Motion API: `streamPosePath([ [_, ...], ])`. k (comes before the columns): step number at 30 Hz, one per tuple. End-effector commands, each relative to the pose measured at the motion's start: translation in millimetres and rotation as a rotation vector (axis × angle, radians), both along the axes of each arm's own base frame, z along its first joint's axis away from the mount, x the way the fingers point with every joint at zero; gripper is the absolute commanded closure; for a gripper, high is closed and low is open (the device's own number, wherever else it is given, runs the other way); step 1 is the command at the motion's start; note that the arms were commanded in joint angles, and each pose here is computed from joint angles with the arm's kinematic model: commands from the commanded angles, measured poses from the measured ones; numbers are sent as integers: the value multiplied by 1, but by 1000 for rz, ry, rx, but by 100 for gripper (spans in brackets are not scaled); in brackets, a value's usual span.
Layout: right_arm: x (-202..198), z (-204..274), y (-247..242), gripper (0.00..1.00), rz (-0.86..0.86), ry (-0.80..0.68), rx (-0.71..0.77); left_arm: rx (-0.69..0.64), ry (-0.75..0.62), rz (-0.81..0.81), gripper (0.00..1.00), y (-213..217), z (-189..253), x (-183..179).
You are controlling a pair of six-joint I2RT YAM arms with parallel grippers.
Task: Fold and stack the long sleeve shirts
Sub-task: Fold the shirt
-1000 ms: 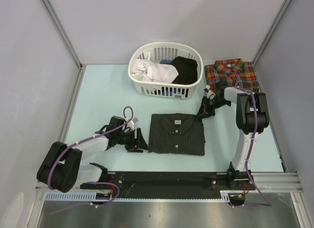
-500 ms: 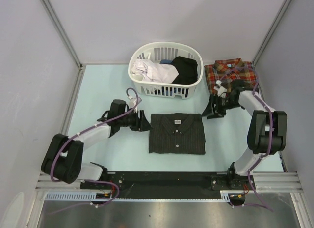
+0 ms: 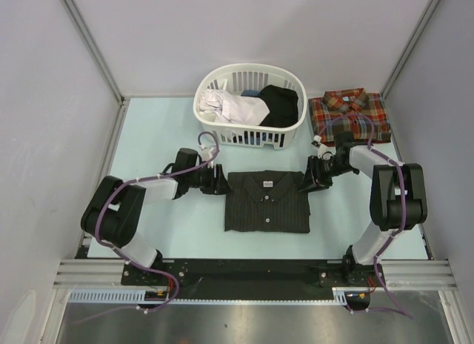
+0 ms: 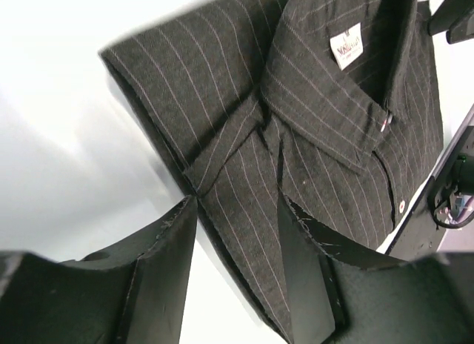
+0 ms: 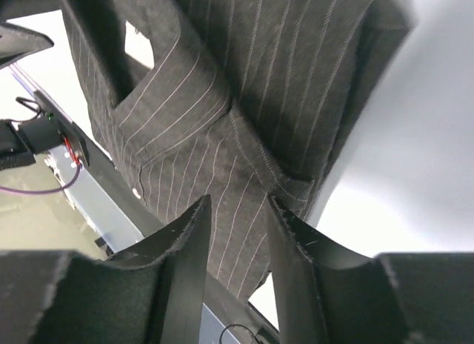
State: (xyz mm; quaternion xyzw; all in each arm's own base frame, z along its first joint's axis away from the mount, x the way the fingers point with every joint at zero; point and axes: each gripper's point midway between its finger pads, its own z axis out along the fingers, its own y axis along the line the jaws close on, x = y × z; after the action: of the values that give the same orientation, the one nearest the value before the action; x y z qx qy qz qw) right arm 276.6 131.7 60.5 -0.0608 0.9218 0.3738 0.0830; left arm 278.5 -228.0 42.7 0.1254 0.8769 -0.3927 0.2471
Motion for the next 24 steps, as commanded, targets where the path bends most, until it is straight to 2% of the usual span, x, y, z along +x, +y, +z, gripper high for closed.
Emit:
streamPosePath([
  [1, 24, 5, -11, 57, -31, -61, -25, -43, -103, -14, 47, -13, 22, 23],
  [5, 23, 4, -17, 53, -15, -83, -65, -28, -89, 7, 47, -11, 15, 26],
  [11, 27, -7, -23, 52, -8, -85, -118, -43, -78, 12, 57, -13, 13, 22],
  [16, 25, -13, -24, 57, 5, -72, -118, -35, -79, 22, 62, -10, 14, 20],
  [20, 29, -12, -22, 70, 5, -87, -119, -30, -76, 24, 69, -10, 13, 21],
  [24, 33, -9, -17, 90, 15, -102, -109, -18, -69, 22, 76, -10, 14, 25],
])
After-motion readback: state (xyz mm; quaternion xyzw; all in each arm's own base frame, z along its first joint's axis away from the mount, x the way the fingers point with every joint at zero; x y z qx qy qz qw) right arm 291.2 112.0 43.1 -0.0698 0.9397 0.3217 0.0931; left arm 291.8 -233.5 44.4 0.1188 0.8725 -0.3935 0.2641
